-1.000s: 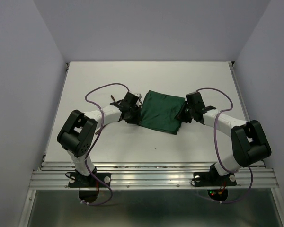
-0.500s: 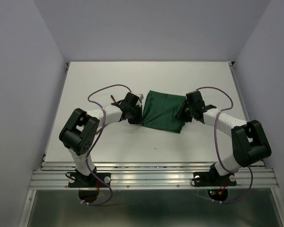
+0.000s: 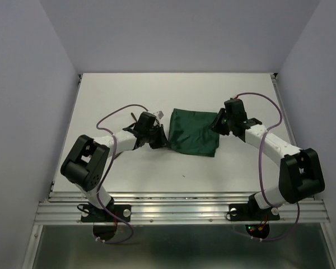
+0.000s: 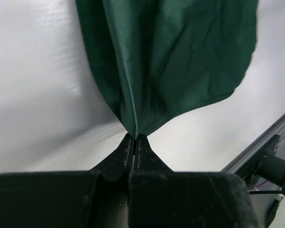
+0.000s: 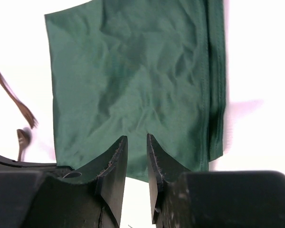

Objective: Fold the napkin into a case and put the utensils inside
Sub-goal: Smooth out the lower triangle-folded napkin at the center of the board.

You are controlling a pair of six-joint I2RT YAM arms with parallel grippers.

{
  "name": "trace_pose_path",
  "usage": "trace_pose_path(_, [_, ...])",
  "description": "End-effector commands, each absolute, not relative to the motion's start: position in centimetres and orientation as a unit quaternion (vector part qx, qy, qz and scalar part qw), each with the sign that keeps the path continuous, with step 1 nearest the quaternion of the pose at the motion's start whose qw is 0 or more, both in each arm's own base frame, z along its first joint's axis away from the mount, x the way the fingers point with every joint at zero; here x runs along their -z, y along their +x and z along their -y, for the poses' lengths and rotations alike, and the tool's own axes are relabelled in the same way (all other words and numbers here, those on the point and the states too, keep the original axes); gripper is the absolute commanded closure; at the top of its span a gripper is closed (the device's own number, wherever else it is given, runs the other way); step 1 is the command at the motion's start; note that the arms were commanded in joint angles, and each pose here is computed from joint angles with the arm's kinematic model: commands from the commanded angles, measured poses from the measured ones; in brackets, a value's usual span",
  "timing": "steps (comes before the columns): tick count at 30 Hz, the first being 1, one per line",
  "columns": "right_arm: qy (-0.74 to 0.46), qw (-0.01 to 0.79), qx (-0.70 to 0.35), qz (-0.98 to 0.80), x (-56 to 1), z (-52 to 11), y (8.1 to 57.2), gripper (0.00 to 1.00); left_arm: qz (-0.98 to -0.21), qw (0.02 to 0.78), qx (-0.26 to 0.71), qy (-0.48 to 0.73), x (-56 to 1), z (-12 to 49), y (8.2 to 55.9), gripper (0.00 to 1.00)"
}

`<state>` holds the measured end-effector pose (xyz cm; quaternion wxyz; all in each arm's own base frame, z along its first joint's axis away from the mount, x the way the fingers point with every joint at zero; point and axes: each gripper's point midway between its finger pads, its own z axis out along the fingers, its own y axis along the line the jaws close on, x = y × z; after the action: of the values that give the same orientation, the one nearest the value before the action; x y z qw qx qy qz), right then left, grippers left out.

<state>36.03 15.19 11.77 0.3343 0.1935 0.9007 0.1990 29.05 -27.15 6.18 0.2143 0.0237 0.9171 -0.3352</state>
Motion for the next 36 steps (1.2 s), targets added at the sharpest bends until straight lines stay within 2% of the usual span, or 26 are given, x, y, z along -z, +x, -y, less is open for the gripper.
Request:
trace_pose_path(1, [0.195, 0.317, -0.181, -0.91, -9.8, -14.5, 35.1, 0.72, -0.924, 0.201, 0.326, 0.016, -4.2, 26.6, 28.1, 1.0])
trace_pose_path(3, [0.195, 0.312, -0.179, -0.913, -9.3, -14.5, 34.9, 0.72, -0.93, 0.198, 0.309, 0.019, -3.6, 26.1, 28.0, 0.86])
trace_pose_path(4, [0.194, 0.31, -0.177, -0.914, -9.1, -14.4, 34.8, 0.72, -0.932, 0.197, 0.304, 0.022, -3.8, 25.9, 28.0, 0.72])
trace_pose_path(6, [0.192, 0.31, -0.175, -0.914, -9.1, -14.4, 34.9, 0.72, -0.932, 0.21, 0.293, 0.03, -4.3, 25.6, 28.4, 0.61])
trace_pose_path(7, [0.19, 0.312, -0.174, -0.915, -9.1, -14.4, 35.0, 0.71, -0.932, 0.217, 0.289, 0.032, -5.1, 25.6, 28.9, 0.51])
trace_pose_path(10, [0.188, 0.323, -0.168, -0.912, -9.7, -14.0, 36.0, 0.71, -0.935, 0.239, 0.258, 0.04, -7.0, 24.8, 30.0, 0.34])
trace_pose_path(11, [0.192, 0.327, -0.166, -0.91, -10.0, -13.6, 36.4, 0.71, -0.935, 0.248, 0.252, 0.041, -7.7, 24.6, 30.4, 0.31])
trace_pose_path(14, [0.193, 0.34, -0.164, -0.906, -10.8, -12.8, 37.8, 0.71, -0.928, 0.287, 0.233, 0.042, -10.6, 24.0, 32.4, 0.3])
trace_pose_path(18, [0.21, 0.345, -0.163, -0.9, -11.2, -10.6, 40.1, 0.71, -0.91, 0.332, 0.243, 0.05, -14.3, 25.2, 35.7, 0.36])
trace_pose_path(21, [0.21, 0.339, -0.175, -0.9, -11.0, -10.5, 41.0, 0.71, -0.911, 0.322, 0.253, 0.055, -13.6, 26.9, 37.6, 0.48])
trace_pose_path(23, [0.211, 0.342, -0.172, -0.899, -11.0, -10.1, 42.4, 0.73, -0.903, 0.333, 0.267, 0.05, -14.3, 28.1, 39.3, 0.61])
trace_pose_path(24, [0.209, 0.342, -0.174, -0.9, -11.0, -10.3, 42.9, 0.77, -0.907, 0.323, 0.264, 0.05, -13.1, 28.5, 39.9, 0.65])
trace_pose_path(28, [0.202, 0.335, -0.179, -0.903, -10.4, -10.9, 44.8, 0.91, -0.908, 0.311, 0.277, 0.048, -11.9, 30.0, 41.3, 0.9])
trace_pose_path(30, [0.193, 0.331, -0.188, -0.904, -10.1, -11.5, 45.8, 0.95, -0.913, 0.302, 0.272, 0.042, -10.5, 30.0, 41.4, 0.97])
trace_pose_path(31, [0.191, 0.329, -0.189, -0.905, -9.8, -11.6, 46.1, 0.96, -0.915, 0.298, 0.269, 0.041, -9.9, 29.9, 41.3, 1.0])
trace_pose_path(36, [0.188, 0.321, -0.183, -0.91, -8.4, -11.8, 47.7, 0.96, -0.931, 0.266, 0.247, 0.035, -6.1, 29.1, 40.2, 1.0])
